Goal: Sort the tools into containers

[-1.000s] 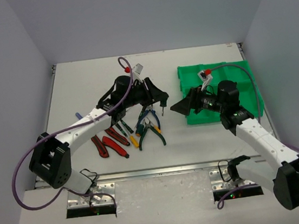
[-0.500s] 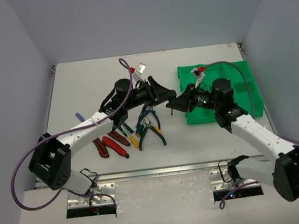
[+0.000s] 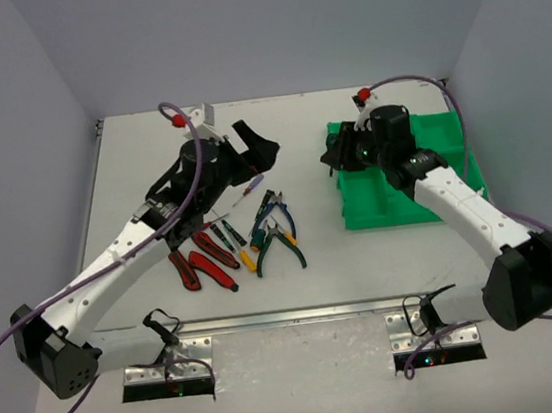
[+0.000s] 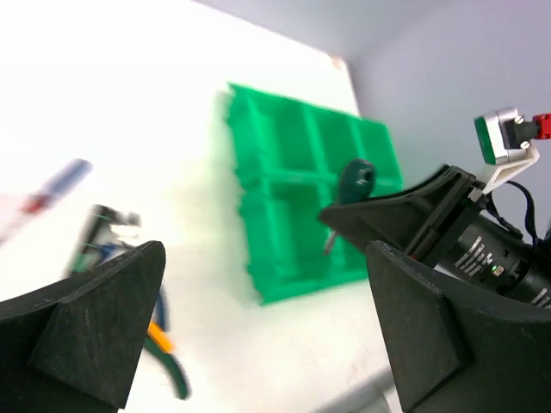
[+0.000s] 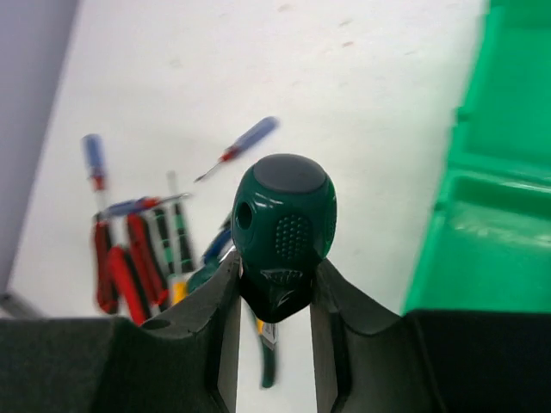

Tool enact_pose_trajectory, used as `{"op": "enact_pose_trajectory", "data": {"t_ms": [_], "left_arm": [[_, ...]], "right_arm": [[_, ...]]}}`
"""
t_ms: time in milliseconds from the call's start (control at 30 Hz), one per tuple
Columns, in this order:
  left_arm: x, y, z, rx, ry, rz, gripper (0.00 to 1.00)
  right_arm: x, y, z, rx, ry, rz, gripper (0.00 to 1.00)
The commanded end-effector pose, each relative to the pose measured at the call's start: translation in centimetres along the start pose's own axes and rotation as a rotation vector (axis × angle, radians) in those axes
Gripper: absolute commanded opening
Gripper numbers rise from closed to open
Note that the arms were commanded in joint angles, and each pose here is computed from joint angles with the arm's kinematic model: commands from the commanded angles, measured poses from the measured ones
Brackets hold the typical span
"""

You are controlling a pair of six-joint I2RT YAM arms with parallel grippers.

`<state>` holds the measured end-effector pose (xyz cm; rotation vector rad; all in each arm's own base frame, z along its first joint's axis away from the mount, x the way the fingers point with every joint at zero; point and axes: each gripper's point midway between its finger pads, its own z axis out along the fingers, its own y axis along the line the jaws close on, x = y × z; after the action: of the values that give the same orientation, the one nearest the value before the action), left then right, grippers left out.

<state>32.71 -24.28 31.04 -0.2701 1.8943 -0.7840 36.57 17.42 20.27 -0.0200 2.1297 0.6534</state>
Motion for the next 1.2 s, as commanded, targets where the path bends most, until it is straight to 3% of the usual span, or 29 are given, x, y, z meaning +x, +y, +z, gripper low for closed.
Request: {"op": "enact_pose_trajectory", "data": {"t_ms": [0,67,200,367,433,467,500,800,933,1033,1100,1167], "left_arm": [[-3.1,5.7,-3.8,-0.260,-0.123,0.171,1.00],[-1.9,6.4,-4.1,-0.259,-0.079,0.193,1.00],[0.3,7.9,-5.1,-0.255,-0.015,0.222,1.00],[2.7,10.2,-6.0,-0.266,0.033,0.259,1.00],[3.4,11.1,-6.0,-0.286,0.050,0.273,1.00],[3.7,11.3,-6.0,-0.291,0.058,0.279,1.00],[4.1,11.7,-5.9,-0.300,0.073,0.293,1.00],[8.0,14.4,-3.7,-0.359,0.165,0.305,1.00],[11.2,15.8,-1.0,-0.388,0.243,0.315,1.00],[14.0,15.4,1.8,-0.343,0.340,0.329,1.00],[16.6,16.8,3.7,-0.383,0.440,0.371,0.89],[17.2,17.4,4.9,-0.423,0.475,0.399,0.81]], "right_arm": [[-3.5,-9.2,1.6,0.373,0.028,-0.030,0.00],[-2.9,-11.8,4.2,0.435,0.101,-0.022,0.00],[-5.3,-13.9,7.5,0.492,0.103,-0.066,0.01],[-4.7,-16.3,11.3,0.543,0.180,-0.085,0.05],[-4.7,-16.3,11.8,0.538,0.189,-0.076,0.13],[-4.8,-16.3,11.8,0.539,0.184,-0.069,0.29],[-4.9,-16.4,11.7,0.552,0.179,-0.060,0.58],[-7.6,-13.1,7.9,0.483,0.117,-0.067,0.71],[-6.3,-8.6,5.0,0.319,0.139,-0.065,0.74],[-5.0,-3.3,1.6,0.148,0.101,-0.122,0.86],[-1.8,-2.2,0.3,0.077,0.141,-0.106,0.97],[-0.2,-1.4,-0.8,0.027,0.145,-0.092,0.99]]}}
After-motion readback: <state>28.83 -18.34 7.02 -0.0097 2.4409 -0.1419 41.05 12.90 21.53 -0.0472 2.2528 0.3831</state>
